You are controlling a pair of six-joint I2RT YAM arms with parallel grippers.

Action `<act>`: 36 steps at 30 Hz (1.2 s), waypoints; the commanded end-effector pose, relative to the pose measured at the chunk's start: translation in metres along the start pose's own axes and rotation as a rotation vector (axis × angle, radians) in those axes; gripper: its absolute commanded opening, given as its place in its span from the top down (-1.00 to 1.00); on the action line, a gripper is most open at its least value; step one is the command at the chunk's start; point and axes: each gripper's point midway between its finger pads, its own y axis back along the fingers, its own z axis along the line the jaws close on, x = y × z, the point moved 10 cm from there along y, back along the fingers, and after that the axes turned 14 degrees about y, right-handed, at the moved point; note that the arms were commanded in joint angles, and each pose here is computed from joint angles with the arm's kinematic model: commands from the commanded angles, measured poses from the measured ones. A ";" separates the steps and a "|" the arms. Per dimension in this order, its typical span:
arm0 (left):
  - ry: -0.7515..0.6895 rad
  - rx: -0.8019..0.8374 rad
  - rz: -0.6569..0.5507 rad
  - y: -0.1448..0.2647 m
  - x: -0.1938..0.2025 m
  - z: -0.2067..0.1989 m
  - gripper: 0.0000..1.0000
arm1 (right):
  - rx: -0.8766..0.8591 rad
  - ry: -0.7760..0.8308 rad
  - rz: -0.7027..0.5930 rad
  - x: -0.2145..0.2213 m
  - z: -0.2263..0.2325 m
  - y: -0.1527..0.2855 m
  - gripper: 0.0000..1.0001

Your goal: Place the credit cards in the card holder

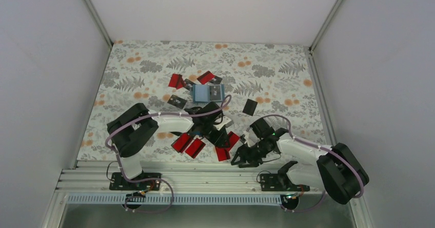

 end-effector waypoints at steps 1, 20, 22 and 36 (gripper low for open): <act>0.064 -0.071 0.108 -0.016 0.030 0.013 -0.24 | 0.005 -0.044 0.022 0.007 -0.001 -0.001 -0.04; 0.095 -0.071 0.080 -0.017 0.040 0.006 -0.19 | -0.005 -0.181 -0.148 0.003 -0.009 -0.017 -0.03; 0.091 -0.066 0.081 -0.016 0.041 0.007 -0.18 | -0.015 -0.194 -0.183 0.002 -0.011 -0.020 -0.02; 0.079 -0.005 0.106 -0.014 0.051 0.006 -0.16 | -0.010 -0.253 -0.207 -0.002 -0.013 -0.038 0.08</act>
